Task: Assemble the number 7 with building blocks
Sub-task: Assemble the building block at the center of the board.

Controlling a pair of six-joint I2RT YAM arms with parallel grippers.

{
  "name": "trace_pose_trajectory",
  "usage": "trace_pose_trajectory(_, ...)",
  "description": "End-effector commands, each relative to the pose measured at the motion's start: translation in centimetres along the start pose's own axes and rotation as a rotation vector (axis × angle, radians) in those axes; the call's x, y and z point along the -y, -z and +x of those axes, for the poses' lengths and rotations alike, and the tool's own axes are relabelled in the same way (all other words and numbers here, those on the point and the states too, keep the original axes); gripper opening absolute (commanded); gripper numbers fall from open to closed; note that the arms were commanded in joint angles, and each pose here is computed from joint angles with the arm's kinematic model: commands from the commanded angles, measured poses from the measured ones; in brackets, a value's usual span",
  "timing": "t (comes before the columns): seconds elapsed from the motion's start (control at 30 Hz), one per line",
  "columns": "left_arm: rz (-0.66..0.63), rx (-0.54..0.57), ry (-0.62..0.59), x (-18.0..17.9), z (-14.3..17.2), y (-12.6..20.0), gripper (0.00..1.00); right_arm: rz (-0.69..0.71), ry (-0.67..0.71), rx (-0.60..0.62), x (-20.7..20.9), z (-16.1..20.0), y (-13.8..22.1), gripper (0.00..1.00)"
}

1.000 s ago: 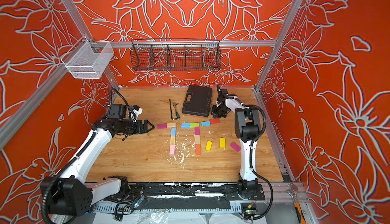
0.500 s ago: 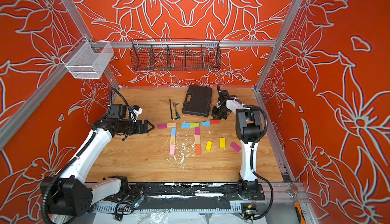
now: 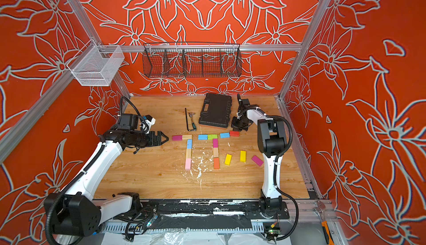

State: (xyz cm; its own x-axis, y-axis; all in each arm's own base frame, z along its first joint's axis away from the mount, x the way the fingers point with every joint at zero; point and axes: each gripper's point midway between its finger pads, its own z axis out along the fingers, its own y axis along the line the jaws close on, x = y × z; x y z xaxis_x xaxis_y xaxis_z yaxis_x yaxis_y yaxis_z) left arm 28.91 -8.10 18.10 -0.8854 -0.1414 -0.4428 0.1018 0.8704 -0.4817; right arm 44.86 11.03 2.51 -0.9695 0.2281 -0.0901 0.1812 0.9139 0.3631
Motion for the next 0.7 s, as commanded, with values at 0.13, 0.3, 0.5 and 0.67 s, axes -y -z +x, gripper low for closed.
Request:
trace_pose_trajectory(0.13,-0.008,-0.013,0.006,-0.4,0.4,-0.1,0.95,0.004,0.011,-0.077,-0.2,1.7,-1.5,0.0)
trace_pose_trajectory(0.3,-0.01,-0.011,0.006,-0.4,0.4,0.0,0.95,0.002,0.014,-0.079,-0.3,1.9,-1.5,0.0)
trace_pose_trajectory(0.5,-0.01,-0.011,0.005,-0.4,0.4,0.0,0.95,-0.028,0.015,-0.086,-0.9,2.1,-1.6,0.0)
trace_pose_trajectory(0.67,-0.014,-0.013,0.007,-0.5,0.4,-0.1,0.95,-0.048,0.015,-0.09,-1.3,2.1,-1.8,0.0)
